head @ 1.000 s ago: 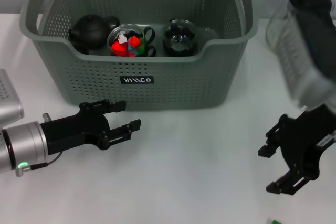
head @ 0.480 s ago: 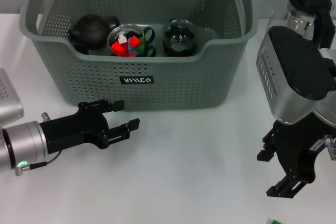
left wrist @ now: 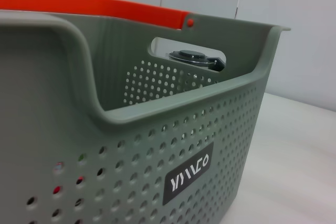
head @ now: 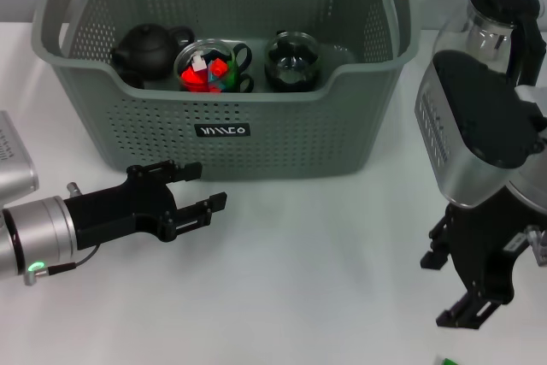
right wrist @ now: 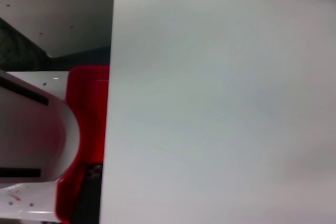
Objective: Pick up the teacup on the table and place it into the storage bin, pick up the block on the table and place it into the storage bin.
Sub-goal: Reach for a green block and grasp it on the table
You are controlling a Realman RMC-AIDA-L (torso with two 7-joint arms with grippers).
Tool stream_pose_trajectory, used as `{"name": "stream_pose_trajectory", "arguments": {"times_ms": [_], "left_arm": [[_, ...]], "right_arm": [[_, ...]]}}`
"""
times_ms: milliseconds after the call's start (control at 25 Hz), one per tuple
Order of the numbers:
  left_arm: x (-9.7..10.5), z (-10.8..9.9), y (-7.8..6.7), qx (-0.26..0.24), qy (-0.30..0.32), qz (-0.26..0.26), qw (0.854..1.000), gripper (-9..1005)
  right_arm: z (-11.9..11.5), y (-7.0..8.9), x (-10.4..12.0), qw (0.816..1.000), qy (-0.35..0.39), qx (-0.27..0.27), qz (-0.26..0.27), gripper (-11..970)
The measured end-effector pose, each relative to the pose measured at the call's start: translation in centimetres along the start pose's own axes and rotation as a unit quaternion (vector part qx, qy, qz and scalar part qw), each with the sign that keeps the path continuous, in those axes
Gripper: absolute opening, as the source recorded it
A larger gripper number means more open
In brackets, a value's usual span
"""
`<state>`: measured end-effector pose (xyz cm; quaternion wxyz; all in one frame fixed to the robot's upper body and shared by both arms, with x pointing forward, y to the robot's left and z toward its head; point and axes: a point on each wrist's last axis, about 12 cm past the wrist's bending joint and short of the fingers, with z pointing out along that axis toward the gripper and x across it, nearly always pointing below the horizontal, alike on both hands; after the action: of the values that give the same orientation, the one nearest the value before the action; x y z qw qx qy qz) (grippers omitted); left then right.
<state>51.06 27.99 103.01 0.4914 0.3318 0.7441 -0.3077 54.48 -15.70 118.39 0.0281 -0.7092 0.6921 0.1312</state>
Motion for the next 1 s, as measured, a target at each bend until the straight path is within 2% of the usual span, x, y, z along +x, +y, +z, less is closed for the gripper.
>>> {"name": "stream_pose_trajectory", "arguments": {"times_ms": [240,440,1000], "left_arm": [[0.1,-0.1,0.0,-0.001,0.001,0.0,1.0,629],[0.1,0.0,0.1,-0.004,0.003,-0.001,1.0,629],[0.4,0.0,0.0,-0.008,0.007,-0.005,1.0,628]], "right_arm": [[0.8,0.6,0.7,0.999,0.005,-0.045,0.01,725],[3.2,0.8,1.5,0.992,0.053,-0.105,0.051,722],[5.1,0.9,2.2,0.981,0.073,-0.157,0.084,698]]}}
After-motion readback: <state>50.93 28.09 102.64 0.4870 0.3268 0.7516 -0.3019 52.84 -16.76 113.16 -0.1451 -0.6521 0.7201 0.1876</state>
